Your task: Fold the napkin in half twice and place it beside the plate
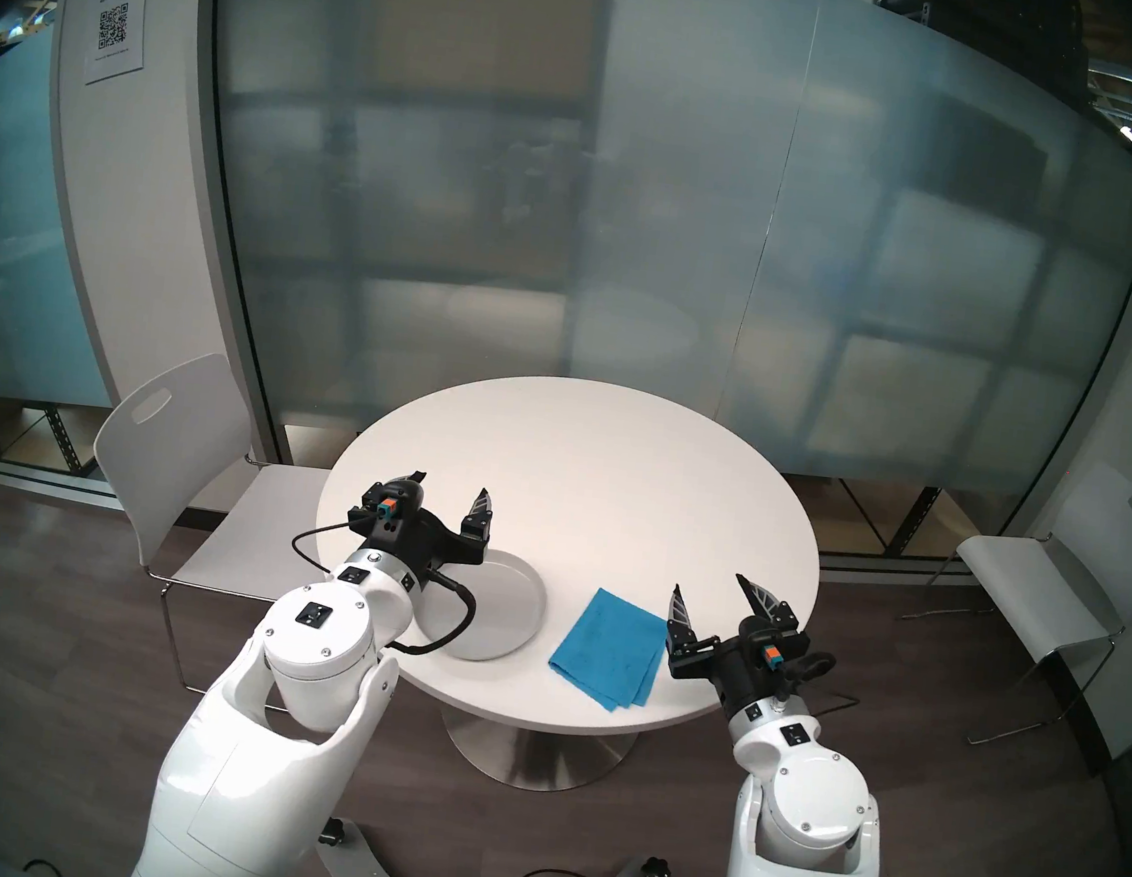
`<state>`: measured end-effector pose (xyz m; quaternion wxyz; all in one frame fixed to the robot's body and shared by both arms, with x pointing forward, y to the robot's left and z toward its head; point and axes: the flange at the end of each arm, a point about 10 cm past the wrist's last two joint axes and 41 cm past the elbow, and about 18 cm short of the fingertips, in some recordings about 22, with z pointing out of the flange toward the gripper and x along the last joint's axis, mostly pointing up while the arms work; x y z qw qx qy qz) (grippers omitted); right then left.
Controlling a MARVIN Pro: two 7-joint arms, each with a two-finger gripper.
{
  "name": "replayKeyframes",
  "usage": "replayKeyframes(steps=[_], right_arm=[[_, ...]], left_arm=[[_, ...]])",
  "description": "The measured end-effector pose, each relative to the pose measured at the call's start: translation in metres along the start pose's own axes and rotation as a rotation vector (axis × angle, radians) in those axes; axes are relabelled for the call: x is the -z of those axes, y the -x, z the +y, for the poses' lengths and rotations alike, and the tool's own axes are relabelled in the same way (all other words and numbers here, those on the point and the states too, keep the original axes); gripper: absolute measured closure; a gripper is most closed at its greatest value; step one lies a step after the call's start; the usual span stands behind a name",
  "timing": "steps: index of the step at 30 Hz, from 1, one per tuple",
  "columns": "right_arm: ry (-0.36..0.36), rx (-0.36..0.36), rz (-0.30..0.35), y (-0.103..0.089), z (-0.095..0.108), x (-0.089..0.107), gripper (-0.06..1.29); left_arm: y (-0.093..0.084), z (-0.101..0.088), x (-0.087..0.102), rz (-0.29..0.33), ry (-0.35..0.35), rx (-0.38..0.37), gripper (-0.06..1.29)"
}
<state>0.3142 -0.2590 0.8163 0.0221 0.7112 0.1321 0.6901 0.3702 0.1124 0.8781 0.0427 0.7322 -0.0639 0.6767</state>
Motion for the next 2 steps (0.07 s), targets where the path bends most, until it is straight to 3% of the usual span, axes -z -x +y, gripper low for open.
replayKeyframes(steps=[2], right_arm=[[0.000, 0.000, 0.000, 0.0000, 0.0000, 0.0000, 0.04]], left_arm=[[0.0000, 0.0000, 0.0000, 0.000, 0.001, 0.000, 0.06]])
